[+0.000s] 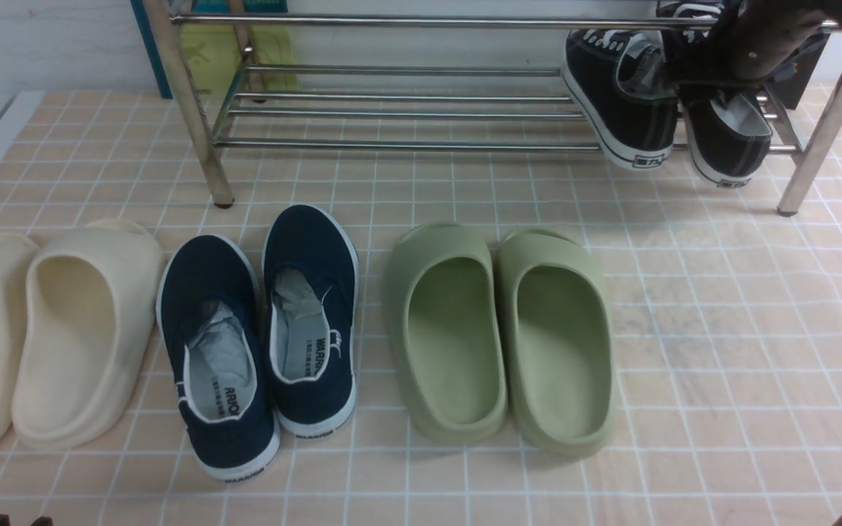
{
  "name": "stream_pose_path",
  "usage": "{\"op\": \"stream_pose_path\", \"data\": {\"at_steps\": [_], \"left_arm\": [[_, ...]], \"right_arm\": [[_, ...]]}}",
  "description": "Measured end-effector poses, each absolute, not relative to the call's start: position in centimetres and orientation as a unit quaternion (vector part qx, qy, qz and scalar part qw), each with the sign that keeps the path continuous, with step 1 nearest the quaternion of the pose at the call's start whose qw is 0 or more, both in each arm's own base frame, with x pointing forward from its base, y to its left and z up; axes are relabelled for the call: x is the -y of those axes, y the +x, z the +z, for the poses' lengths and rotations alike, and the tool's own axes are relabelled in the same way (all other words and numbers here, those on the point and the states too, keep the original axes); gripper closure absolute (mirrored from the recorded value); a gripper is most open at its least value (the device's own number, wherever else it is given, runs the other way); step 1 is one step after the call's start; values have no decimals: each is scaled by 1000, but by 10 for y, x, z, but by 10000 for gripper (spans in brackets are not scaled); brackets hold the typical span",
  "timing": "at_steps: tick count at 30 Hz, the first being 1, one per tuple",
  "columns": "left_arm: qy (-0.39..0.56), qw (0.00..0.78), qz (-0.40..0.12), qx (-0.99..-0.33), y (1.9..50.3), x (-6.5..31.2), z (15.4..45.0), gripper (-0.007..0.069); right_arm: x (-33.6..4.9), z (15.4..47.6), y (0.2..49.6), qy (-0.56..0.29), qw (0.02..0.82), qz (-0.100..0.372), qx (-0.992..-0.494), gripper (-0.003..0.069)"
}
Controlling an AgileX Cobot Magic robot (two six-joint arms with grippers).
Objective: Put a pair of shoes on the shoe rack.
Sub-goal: Use the right arm to put a shoe into the shoe rack
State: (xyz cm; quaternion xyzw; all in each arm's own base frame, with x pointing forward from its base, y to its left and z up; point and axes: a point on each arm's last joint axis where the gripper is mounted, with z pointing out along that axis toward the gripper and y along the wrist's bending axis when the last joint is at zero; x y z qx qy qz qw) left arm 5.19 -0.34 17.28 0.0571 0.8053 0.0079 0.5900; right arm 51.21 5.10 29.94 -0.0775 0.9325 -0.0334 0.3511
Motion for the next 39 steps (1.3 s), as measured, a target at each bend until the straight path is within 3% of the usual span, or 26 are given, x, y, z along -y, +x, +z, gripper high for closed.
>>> {"op": "stream_pose_path", "data": {"at_steps": [5,16,23,30,36,39], "left_arm": [[57,590,8,-805,52,3,173,386],[57,590,8,-805,52,3,173,386],[57,590,8,-805,52,3,173,386],[57,590,8,-805,52,3,173,386],[57,590,8,-805,52,3,173,386],[57,590,8,-805,52,3,173,386]], "right_arm": [[-46,332,490,-105,333,-52,-936,197],[-24,325,479,-80,258,-44,-962,527],[-3,310,486,-57,242,-40,-968,668],[4,279,497,-41,215,-1,-976,676],[3,274,501,-40,219,23,-975,676],[1,277,501,-51,229,57,-970,673]]}}
